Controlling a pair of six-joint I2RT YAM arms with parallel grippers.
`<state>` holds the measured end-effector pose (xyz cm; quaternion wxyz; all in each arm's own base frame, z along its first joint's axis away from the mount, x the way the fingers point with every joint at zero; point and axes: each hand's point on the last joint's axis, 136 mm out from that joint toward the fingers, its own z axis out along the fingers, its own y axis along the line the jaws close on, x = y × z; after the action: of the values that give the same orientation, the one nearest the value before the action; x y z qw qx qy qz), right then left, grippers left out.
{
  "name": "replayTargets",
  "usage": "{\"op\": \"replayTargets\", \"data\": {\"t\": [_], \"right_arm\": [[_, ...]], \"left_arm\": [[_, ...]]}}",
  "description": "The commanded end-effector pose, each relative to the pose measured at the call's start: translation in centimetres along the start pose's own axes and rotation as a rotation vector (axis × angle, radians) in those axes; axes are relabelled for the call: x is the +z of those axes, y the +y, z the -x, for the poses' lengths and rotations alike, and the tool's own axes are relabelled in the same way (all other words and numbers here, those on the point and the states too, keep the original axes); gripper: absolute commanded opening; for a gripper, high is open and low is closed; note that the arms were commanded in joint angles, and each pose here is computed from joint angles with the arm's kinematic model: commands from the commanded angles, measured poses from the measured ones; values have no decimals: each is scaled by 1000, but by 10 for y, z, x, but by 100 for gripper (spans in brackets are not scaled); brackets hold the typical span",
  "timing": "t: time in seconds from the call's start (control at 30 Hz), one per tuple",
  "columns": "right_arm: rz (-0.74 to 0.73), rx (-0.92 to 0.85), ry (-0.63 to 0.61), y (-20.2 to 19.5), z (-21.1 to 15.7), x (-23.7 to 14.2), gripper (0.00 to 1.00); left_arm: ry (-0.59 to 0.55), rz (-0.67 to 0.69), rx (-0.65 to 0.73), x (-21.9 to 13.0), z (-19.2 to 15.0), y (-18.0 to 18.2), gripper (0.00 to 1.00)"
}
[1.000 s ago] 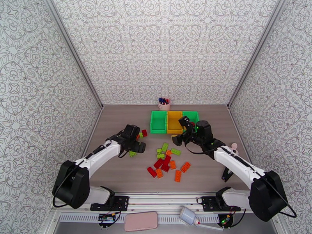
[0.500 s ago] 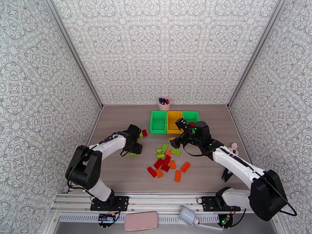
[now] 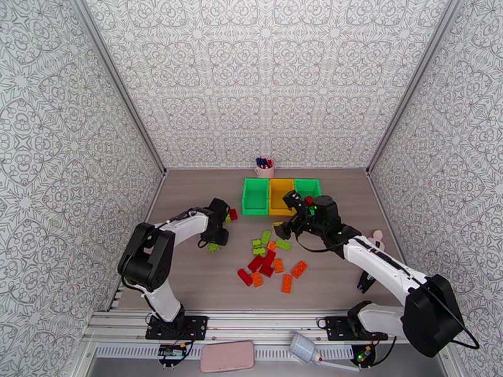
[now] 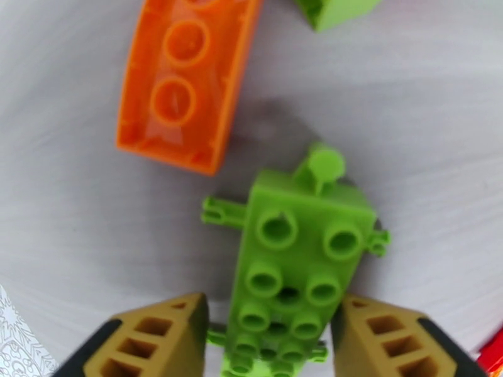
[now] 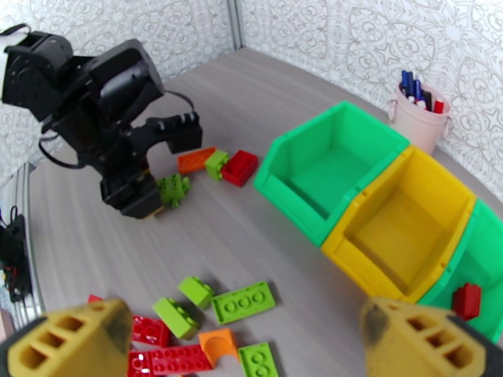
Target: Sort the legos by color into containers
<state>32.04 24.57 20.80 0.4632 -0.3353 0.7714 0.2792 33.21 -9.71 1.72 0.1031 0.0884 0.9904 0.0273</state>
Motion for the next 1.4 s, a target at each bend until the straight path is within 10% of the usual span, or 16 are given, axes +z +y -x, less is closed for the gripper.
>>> {"op": "replayTargets", "data": {"t": [0.0,0.2,1.0,1.37], "right_arm": [[-7,1,-13,1,12,-3,100],[-38,4,-26,1,13,-14,100],[-184,42,-132,-6,15,-57,100],[-303,43,-171,-19,6,-76,100]], "left_arm": [[-7,14,9,3,10,4,46],[-39,11,10,-4,17,1,28],[-683,-259,12,-152,132,-107,28],[-749,-411,-46,-163,198,-189,29]]}}
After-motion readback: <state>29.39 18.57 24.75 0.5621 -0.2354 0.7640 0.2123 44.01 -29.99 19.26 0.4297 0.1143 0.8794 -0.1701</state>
